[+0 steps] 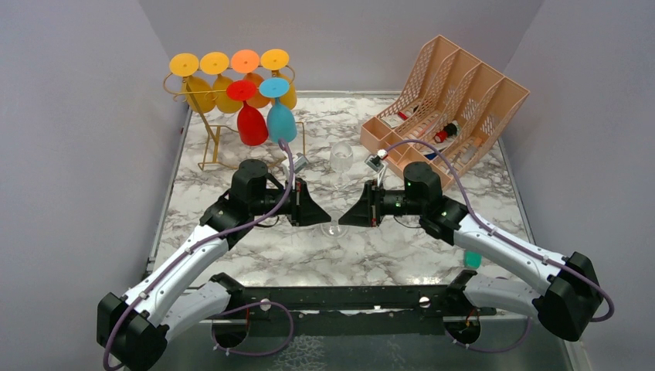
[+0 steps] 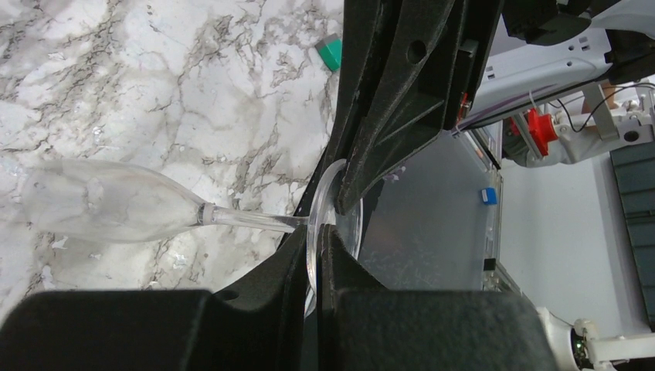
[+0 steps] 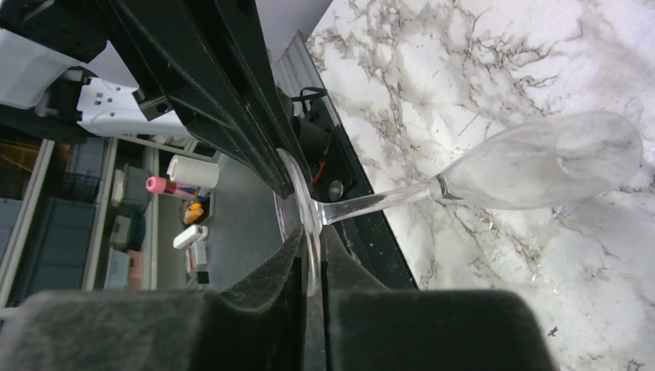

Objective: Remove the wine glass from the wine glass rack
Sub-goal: Place the wine glass at the center of the board.

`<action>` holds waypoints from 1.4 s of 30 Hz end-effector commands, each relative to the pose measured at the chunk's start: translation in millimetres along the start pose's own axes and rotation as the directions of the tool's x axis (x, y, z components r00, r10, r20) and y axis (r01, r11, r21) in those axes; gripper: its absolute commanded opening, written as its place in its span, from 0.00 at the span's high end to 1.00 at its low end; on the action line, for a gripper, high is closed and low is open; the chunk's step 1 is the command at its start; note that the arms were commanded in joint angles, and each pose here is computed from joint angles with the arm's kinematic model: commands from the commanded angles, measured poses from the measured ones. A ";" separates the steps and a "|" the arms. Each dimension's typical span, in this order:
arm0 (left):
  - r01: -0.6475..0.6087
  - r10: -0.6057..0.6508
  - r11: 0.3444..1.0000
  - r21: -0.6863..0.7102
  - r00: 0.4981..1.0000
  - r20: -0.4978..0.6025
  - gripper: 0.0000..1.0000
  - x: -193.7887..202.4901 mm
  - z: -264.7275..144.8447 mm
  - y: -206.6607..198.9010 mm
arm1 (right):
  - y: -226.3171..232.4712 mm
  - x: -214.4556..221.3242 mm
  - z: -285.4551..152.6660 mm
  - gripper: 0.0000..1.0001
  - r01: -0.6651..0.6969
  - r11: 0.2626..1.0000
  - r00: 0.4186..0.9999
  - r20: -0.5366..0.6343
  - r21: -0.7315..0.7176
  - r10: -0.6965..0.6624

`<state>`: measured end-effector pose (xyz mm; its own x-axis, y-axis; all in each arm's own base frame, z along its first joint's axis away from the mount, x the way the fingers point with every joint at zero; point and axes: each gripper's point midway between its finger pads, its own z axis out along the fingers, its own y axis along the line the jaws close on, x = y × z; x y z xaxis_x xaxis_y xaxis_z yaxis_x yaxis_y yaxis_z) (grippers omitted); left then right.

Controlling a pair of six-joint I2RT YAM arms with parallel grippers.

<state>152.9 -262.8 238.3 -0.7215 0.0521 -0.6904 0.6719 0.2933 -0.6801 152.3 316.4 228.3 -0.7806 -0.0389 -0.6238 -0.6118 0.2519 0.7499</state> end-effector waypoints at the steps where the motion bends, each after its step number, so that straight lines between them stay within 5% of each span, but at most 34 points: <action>1: -0.055 0.054 0.998 0.019 0.998 0.045 0.91 -12.7 1.9 -7.4 | 9.9 -3.0 1.8 0.99 0.018 0.998 1.000 0.017 -0.057 -0.017; 6: -0.024 0.024 0.998 0.054 1.000 -0.005 0.58 3.8 -1.1 -11.1 | 11.5 -5.8 1.1 0.99 0.025 0.998 0.999 0.029 -0.057 -0.024; 11: -0.001 0.005 0.996 0.084 0.999 -0.050 0.53 17.2 -3.8 -15.5 | 10.6 -8.2 -0.7 0.99 0.044 0.998 0.998 0.053 -0.046 -0.041; 14: 0.002 0.004 0.996 0.093 0.998 -0.063 0.56 19.4 -2.1 -17.9 | 10.9 -8.4 -1.0 0.99 0.042 0.998 0.998 0.057 -0.048 -0.039; 23: -0.026 0.034 0.996 0.085 0.995 -0.097 1.00 25.2 8.0 -16.5 | 15.7 -9.6 -5.4 0.99 0.070 0.996 0.995 0.078 -0.059 -0.065; 25: -0.035 0.044 0.996 0.085 0.993 -0.107 1.00 27.7 7.3 -16.0 | 16.9 -9.3 -7.2 0.94 0.074 0.996 0.995 0.078 -0.058 -0.070; 30: -0.095 0.107 0.991 0.098 0.986 -0.127 1.00 31.3 1.4 -19.2 | 11.2 -14.3 -14.2 0.53 0.061 0.998 0.991 0.121 0.011 -0.062; 35: -0.209 0.225 0.967 0.146 0.969 -0.100 1.00 31.1 -7.2 -29.0 | -8.7 -37.2 -32.3 0.44 0.096 0.974 0.961 0.236 0.205 -0.144; 39: -0.337 0.350 0.919 0.203 0.937 -0.026 1.00 26.7 -12.6 -40.5 | -52.2 -56.6 -61.4 0.33 -0.005 0.872 0.929 0.325 0.489 -0.177; 42: -0.425 0.431 0.872 0.243 0.902 0.030 1.00 23.2 -14.6 -48.2 | -68.1 -59.2 -74.3 0.31 -0.042 0.822 0.928 0.326 0.567 -0.178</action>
<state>108.9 -259.0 230.7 -0.5670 0.2035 -0.7981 0.8236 0.1532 -0.5461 200.0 267.9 245.7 -0.6224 0.2055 -0.7553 -0.5575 0.5610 0.6120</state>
